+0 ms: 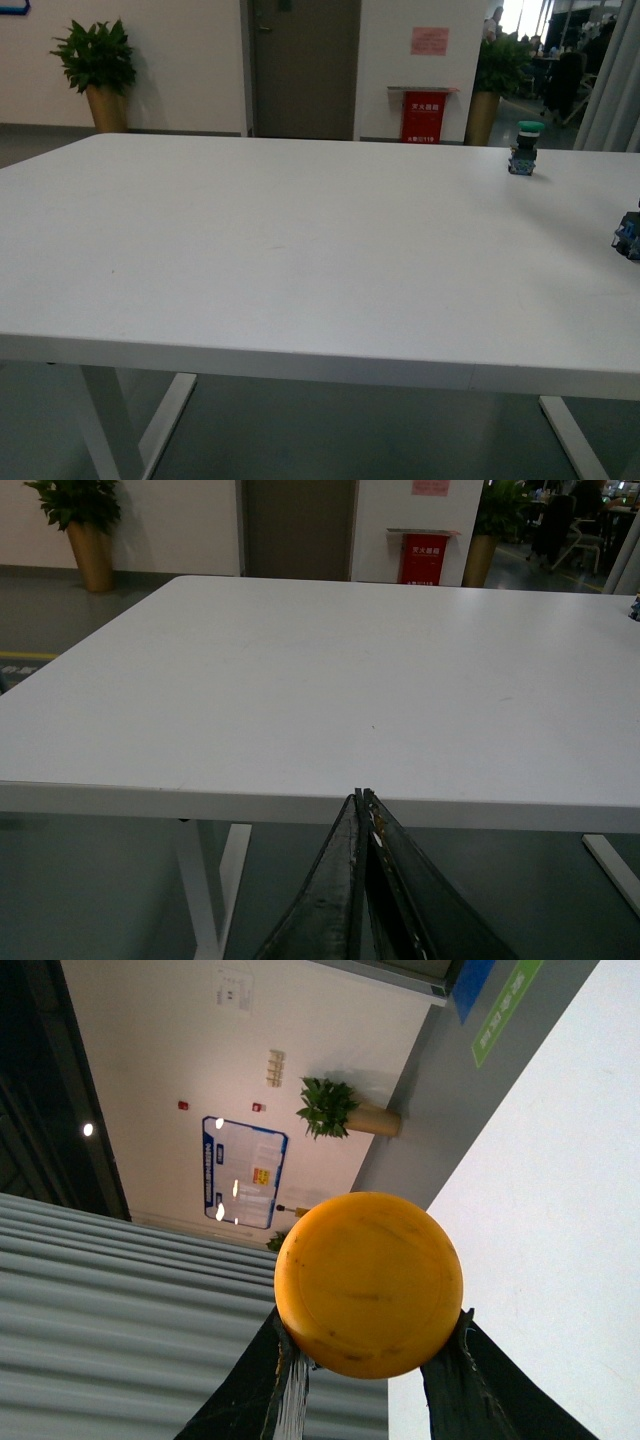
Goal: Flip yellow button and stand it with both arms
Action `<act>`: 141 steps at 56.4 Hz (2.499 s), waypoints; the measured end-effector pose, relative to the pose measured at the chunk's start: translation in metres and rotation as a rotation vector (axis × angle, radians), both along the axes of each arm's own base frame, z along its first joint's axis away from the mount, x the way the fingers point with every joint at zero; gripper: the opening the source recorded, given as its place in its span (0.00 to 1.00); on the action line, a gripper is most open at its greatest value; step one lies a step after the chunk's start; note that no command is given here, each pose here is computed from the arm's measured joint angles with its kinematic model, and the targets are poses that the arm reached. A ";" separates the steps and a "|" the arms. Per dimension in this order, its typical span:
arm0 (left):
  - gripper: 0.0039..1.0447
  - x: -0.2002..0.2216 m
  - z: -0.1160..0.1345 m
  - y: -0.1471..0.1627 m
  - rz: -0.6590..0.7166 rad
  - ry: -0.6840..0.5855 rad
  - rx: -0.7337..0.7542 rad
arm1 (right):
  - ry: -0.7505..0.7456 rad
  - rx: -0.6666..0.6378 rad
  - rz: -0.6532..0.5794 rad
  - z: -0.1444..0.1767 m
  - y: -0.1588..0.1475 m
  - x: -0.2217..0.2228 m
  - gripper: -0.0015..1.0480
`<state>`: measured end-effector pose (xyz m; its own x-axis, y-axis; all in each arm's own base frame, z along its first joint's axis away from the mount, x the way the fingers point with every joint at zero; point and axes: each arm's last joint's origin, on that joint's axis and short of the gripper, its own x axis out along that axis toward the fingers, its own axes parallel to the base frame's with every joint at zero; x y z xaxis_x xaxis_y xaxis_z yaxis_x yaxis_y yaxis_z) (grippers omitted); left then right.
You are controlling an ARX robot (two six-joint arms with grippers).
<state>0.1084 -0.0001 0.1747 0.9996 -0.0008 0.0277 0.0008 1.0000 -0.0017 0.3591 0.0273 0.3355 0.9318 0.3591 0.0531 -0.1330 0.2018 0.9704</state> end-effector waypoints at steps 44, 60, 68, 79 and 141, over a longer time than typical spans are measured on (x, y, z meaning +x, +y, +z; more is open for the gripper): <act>0.69 -0.012 -0.003 0.000 0.000 0.006 -0.001 | -0.071 -0.790 -0.262 0.025 -0.005 0.051 0.24; 0.94 -0.012 -0.003 0.000 0.000 0.006 -0.001 | -0.023 -1.470 -0.159 0.007 -0.026 0.099 0.24; 0.94 -0.012 -0.003 0.000 0.000 0.006 -0.001 | 0.142 -1.565 -0.110 -0.024 -0.045 0.117 0.24; 0.94 -0.012 -0.003 0.000 0.000 0.006 -0.001 | 0.270 -1.521 -0.072 -0.053 -0.048 0.124 0.24; 0.94 -0.012 -0.003 0.000 0.000 0.006 -0.001 | 0.372 -1.419 -0.062 -0.095 -0.036 0.159 0.24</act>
<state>0.0964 -0.0001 0.1717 0.9998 -0.0011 0.0216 0.0012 1.0000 -0.0025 0.5186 -0.0088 0.2402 0.8283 -0.1361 -0.5435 0.1191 0.9907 -0.0665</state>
